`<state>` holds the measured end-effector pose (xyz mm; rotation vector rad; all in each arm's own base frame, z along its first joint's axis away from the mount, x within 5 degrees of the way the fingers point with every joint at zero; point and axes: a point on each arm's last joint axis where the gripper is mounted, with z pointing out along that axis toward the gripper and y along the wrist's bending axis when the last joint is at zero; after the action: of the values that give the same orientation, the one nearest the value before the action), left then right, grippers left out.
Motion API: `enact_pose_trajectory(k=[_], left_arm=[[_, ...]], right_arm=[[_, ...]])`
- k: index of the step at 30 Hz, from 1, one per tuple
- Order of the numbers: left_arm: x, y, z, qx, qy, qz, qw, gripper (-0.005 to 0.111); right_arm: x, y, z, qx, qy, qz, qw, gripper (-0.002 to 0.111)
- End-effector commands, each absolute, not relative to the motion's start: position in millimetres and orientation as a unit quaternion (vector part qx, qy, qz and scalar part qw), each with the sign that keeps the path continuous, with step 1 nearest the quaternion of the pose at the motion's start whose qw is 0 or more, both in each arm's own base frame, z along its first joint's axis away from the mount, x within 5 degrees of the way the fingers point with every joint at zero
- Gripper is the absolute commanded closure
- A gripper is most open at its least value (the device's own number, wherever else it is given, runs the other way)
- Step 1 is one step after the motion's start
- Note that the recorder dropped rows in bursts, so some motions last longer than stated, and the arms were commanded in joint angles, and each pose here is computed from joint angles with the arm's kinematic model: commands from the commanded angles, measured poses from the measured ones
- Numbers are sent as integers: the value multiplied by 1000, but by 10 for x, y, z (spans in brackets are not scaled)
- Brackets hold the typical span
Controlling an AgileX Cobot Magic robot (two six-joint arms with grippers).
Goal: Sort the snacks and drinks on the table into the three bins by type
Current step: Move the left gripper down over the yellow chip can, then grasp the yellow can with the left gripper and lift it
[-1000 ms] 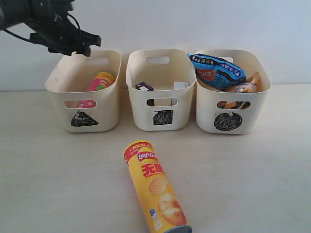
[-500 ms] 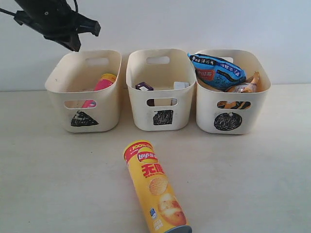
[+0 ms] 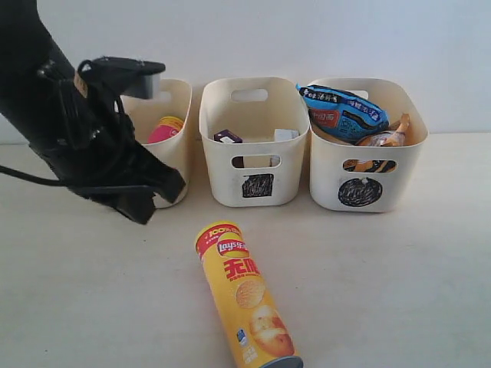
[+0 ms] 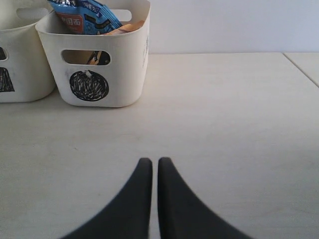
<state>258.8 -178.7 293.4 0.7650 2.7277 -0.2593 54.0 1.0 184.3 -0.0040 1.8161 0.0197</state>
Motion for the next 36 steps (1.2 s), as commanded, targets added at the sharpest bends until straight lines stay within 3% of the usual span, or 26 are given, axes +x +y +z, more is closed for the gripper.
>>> enact_pose_trajectory(k=[1,5,7,11,13,14,18,22,36], left_arm=[[2370,-2021,2913,280,941,-143,122,103],[2268,-2172,2918,298,933,-160,125,103],[2246,-2214,2890,300,933,-161,117,95],[2258,-2368,2752,265,936,-219,72,42],[2310,-2443,2694,257,933,-239,81,20],[2343,-2474,2649,245,935,-243,82,15],[2467,-2462,2368,193,962,-182,60,16],[2649,-2440,2137,137,979,-114,95,16],[2933,-2655,1485,94,981,-107,133,16]], right_arm=[[539,8,1841,-1,785,7,619,107],[539,8,1841,-1,785,7,619,107],[539,8,1841,-1,785,7,619,107],[539,8,1841,-1,785,7,619,107],[539,8,1841,-1,785,7,619,107],[539,8,1841,-1,785,7,619,107],[539,8,1841,-1,785,7,619,107],[539,8,1841,-1,785,7,619,107],[539,8,1841,-1,785,7,619,107]])
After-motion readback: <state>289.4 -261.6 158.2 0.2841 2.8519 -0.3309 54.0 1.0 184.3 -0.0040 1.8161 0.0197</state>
